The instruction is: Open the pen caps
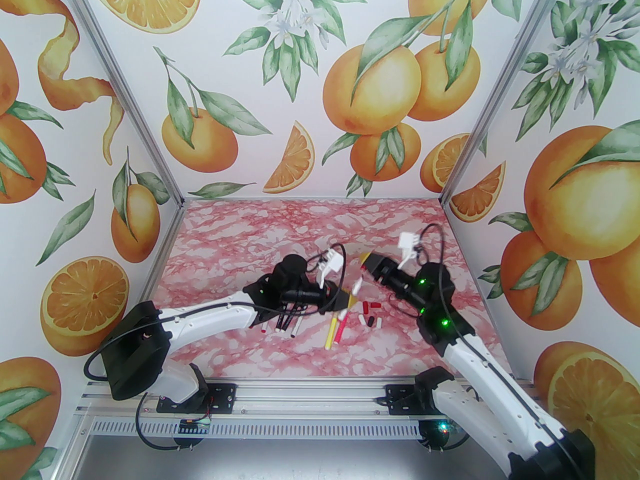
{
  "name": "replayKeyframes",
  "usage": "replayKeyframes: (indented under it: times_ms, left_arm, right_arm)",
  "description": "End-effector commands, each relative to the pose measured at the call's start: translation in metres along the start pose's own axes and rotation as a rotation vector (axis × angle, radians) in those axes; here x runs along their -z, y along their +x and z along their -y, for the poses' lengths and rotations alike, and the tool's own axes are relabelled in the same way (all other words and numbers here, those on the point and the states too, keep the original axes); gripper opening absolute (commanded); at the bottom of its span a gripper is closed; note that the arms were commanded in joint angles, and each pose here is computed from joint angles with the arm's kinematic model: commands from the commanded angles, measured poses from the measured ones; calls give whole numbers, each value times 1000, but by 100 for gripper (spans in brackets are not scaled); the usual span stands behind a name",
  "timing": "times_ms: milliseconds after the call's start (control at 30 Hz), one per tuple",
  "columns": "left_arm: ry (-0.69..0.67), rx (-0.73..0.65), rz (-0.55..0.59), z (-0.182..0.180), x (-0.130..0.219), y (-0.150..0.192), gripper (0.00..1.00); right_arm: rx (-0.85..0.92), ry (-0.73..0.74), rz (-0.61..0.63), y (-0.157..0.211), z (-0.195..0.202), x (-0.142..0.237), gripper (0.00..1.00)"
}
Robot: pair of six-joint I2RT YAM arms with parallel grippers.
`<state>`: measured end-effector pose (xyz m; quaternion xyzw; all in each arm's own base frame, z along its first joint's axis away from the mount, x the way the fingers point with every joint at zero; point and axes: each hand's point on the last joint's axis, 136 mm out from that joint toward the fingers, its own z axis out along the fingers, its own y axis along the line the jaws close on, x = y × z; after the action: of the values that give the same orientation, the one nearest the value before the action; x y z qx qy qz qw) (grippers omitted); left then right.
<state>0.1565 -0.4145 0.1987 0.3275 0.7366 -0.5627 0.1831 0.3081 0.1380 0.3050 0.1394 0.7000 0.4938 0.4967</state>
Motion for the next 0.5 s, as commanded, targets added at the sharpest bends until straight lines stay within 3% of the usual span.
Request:
replayKeyframes:
  times_ms: [0, 167, 267, 467]
  left_arm:
    - [62, 25, -155, 11, -2, 43, 0]
    - [35, 18, -144, 7, 0, 40, 0]
    - [-30, 26, -104, -2, 7, 32, 0]
    - [-417, 19, -91, -57, 42, 27, 0]
  right_arm:
    - [56, -81, 214, -58, -37, 5, 0]
    - [65, -85, 176, -61, -43, 1, 0]
    - [71, -1, 83, -45, -25, -5, 0]
    - [174, 426, -254, 33, 63, 10, 2]
